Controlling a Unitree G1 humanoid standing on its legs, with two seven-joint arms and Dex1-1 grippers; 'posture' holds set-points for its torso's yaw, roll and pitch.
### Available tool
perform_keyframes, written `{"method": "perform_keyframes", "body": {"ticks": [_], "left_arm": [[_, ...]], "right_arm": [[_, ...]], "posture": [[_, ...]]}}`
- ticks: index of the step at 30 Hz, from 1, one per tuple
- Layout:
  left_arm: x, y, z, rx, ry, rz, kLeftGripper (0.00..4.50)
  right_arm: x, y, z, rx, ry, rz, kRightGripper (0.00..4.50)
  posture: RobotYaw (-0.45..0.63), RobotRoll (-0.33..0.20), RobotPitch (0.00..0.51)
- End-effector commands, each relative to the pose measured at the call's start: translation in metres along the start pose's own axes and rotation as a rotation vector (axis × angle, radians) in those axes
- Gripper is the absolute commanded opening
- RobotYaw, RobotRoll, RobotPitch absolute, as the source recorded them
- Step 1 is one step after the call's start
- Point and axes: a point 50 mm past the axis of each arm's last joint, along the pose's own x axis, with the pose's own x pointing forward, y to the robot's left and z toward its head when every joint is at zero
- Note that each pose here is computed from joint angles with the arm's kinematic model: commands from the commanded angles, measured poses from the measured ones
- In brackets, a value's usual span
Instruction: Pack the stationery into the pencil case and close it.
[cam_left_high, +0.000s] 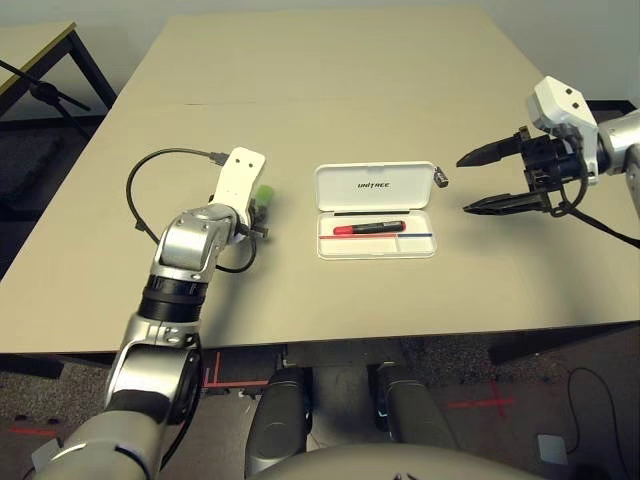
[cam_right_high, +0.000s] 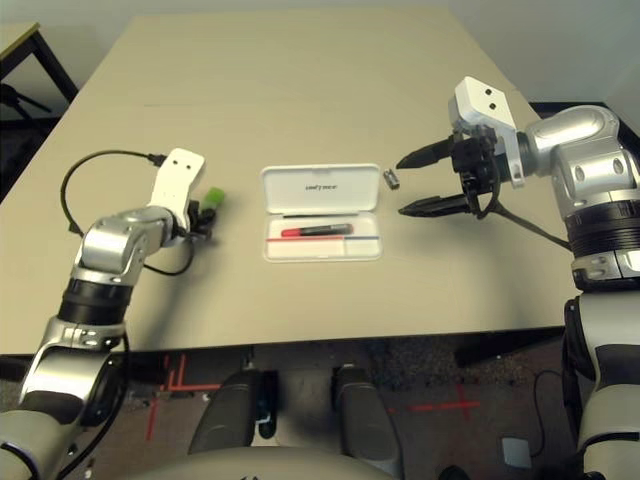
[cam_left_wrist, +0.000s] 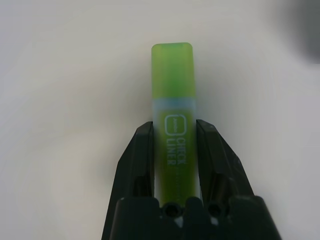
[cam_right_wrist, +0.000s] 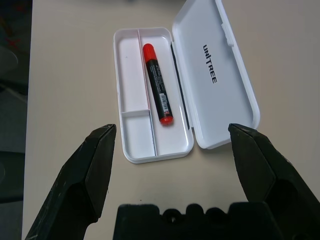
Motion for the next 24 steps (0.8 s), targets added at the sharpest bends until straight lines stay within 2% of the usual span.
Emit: {"method": "perform_keyframes", "body": {"ticks": [1,7,13,17,21,24], "left_arm": [[-0.009,-0.005,0.000,0.113,-0.059,-0.116,1.09],[-0.030,-0.021,0.012,0.242,-0.121,-0.389,1.09],[-0.046,-0.036,0.029,0.396,-0.169,-0.564,1.09],[-0.045,-0.048,0.037,0.467,-0.173,-0.651,1.09],[-0.034,-0.068,0.037,0.552,-0.142,-0.761,1.09],[-0.025,-0.076,0.037,0.582,-0.134,-0.794,1.09]], "right_arm": [[-0.001,0.000,0.000,0.000,0.007,0.000,4.50],[0.000,-0.002,0.002,-0.014,0.009,0.000,4.50],[0.000,-0.002,0.002,-0.012,0.014,0.002,4.50],[0.001,-0.003,0.003,-0.015,0.014,0.005,4.50],[0.001,-0.003,0.004,-0.022,0.012,0.003,4.50],[-0.001,-0.002,0.004,-0.019,0.009,-0.003,4.50]], "posture": [[0.04,0.000,0.114],[0.05,0.000,0.124],[0.05,0.000,0.124],[0.04,0.000,0.123],[0.03,0.000,0.118],[0.01,0.000,0.118]]}}
